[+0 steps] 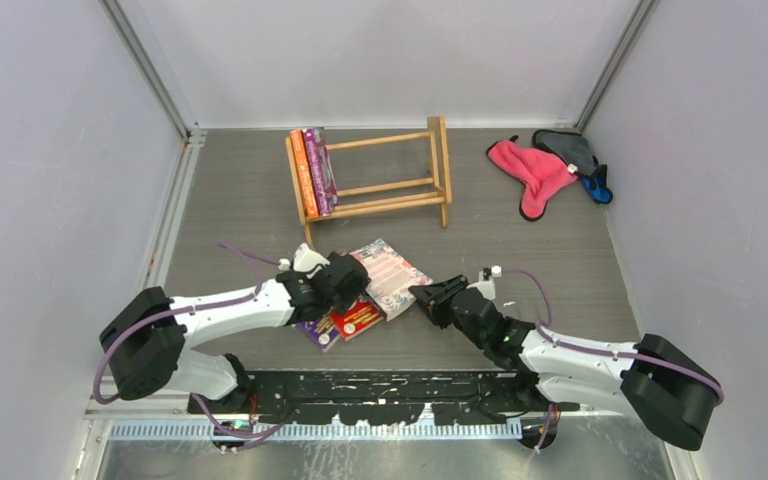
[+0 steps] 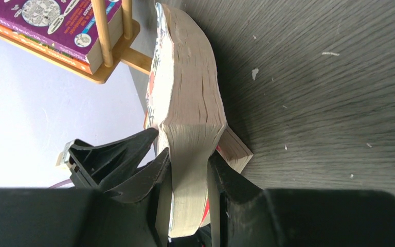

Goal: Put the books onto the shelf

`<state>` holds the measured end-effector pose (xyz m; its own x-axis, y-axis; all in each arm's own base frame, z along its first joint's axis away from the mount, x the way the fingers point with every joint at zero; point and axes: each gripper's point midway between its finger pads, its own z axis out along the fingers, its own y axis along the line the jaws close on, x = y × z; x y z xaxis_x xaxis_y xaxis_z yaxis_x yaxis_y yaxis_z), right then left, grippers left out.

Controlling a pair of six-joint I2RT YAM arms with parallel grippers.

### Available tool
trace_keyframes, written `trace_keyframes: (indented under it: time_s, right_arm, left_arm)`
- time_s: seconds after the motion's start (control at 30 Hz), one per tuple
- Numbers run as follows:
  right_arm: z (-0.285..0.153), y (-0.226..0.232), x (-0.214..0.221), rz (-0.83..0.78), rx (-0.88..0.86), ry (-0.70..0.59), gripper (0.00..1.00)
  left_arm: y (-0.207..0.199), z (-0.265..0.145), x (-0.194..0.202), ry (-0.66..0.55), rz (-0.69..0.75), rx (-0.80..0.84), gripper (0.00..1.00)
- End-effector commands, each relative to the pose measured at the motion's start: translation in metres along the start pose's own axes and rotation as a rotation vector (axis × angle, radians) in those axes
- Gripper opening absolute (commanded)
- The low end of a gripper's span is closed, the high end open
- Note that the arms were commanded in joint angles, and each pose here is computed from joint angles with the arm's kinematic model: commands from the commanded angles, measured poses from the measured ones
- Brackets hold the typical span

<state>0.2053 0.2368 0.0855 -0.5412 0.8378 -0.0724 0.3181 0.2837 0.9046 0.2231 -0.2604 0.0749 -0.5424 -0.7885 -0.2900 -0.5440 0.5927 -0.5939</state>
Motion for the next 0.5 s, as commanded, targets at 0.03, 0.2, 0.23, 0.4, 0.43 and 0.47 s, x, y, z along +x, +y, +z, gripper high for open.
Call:
trace_keyframes:
  time_s: [0.03, 0.2, 0.23, 0.4, 0.43, 0.47]
  right_arm:
    - [-0.011, 0.045, 0.015, 0.11, -0.12, 0.11, 0.01]
    - [-0.018, 0.051, 0.01, 0.147, -0.123, 0.137, 0.01]
    - [-0.02, 0.052, 0.01, 0.156, -0.127, 0.145, 0.01]
    - [-0.025, 0.055, 0.013, 0.186, -0.121, 0.175, 0.01]
    - [-0.026, 0.055, 0.014, 0.19, -0.118, 0.183, 0.01]
    - [-0.026, 0.055, 0.015, 0.193, -0.12, 0.19, 0.01]
  left_arm:
    - [-0.01, 0.01, 0.004, 0.006, -0.032, 0.033, 0.57]
    - [-0.011, 0.015, 0.009, 0.019, -0.04, 0.036, 0.57]
    - [-0.01, 0.016, 0.01, 0.021, -0.045, 0.037, 0.57]
    - [0.0, 0.018, 0.007, 0.008, -0.089, 0.031, 0.55]
    - [0.001, 0.018, 0.005, 0.001, -0.103, 0.034, 0.54]
    - [0.0, 0.016, 0.003, -0.006, -0.112, 0.047, 0.52]
